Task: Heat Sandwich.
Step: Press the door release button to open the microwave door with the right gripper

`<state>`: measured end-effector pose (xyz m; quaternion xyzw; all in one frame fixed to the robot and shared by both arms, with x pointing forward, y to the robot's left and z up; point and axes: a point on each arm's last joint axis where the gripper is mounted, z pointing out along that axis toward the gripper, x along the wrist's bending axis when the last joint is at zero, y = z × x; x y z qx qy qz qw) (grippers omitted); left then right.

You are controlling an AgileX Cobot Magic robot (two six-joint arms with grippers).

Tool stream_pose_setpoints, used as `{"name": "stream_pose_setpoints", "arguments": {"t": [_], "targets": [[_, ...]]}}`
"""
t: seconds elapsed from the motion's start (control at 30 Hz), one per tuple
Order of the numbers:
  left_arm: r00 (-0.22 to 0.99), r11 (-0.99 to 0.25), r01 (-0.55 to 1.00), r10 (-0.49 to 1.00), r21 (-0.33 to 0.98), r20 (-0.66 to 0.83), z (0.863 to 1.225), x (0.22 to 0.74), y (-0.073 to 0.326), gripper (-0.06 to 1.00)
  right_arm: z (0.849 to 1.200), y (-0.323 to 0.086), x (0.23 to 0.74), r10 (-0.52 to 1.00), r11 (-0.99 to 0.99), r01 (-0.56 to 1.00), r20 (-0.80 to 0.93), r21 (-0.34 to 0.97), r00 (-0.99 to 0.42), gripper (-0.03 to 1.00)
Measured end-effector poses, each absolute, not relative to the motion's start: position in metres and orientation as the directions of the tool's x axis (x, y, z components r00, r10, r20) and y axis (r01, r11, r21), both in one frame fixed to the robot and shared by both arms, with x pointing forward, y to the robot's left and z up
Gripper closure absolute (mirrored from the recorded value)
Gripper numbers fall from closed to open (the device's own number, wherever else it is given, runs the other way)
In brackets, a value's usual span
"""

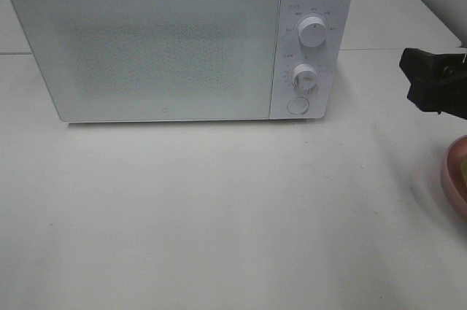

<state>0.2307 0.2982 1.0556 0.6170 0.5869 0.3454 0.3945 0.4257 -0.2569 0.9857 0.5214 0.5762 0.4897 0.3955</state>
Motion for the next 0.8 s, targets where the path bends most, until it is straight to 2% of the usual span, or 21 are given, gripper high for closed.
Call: {"name": "stream_pose_setpoints", "arguments": {"t": [0.23,0.53,0.8], "targets": [[0.073,0.0,0.452,0.997,0.892,-0.037,1.056,0.231,0.298,-0.03,0.981,-0.247,0.425,0.987,0.016,0.203,0.017,0.979,-0.158,0.21],[0.073,0.0,0.452,0.997,0.892,-0.037,1.056,0.231,0.298,-0.03,0.955,-0.222,0.433,0.981,0.046,0.242,0.002,0.969,-0.193,0.21],[0.073,0.0,0.452,0.997,0.892,-0.037,1.056,0.231,0.298,-0.03,0.93,-0.207,0.433,0.992,0.048,0.28,-0.013,0.959,-0.128,0.21]]}}
